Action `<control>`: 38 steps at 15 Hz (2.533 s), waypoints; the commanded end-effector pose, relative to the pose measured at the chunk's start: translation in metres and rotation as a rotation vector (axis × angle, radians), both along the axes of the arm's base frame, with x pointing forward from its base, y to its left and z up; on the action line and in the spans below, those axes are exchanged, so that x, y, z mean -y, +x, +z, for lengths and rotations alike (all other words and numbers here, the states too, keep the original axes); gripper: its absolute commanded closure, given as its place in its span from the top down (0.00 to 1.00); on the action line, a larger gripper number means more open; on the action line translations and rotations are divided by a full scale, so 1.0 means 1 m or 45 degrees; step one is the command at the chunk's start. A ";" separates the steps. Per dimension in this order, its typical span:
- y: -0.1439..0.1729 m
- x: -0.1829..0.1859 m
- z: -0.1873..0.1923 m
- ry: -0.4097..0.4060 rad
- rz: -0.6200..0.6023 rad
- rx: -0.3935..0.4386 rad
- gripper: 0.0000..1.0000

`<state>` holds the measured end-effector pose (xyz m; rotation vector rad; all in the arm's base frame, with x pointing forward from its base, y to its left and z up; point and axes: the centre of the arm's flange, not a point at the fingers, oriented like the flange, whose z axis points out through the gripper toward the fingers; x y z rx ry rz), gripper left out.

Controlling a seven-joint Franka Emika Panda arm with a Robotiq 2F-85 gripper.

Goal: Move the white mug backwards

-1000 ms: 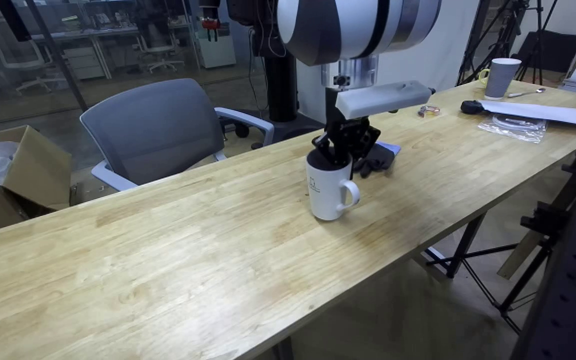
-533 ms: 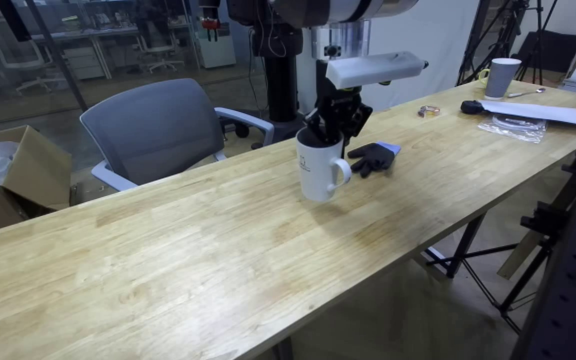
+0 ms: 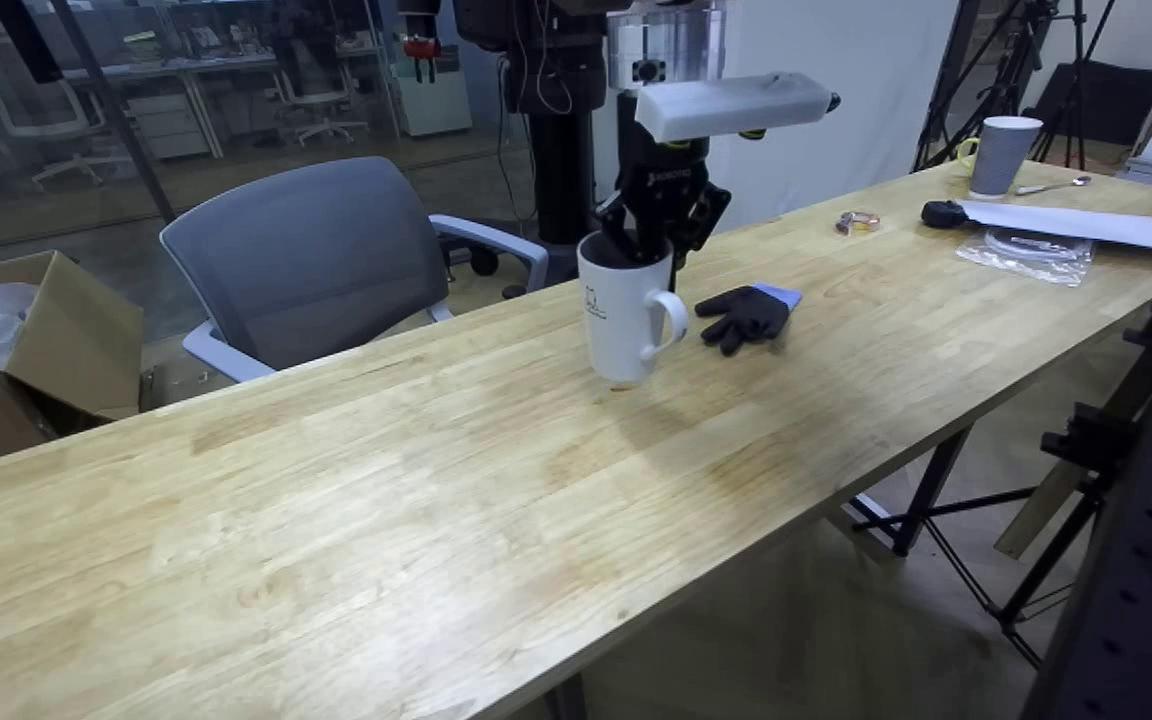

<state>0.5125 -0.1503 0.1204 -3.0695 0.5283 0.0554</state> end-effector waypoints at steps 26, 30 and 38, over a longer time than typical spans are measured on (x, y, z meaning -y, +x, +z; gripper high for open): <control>0.130 0.035 -0.022 -0.074 -0.041 0.030 0.02; 0.145 0.037 -0.024 -0.068 -0.046 0.028 0.02; 0.159 0.030 -0.041 -0.042 -0.030 -0.004 0.02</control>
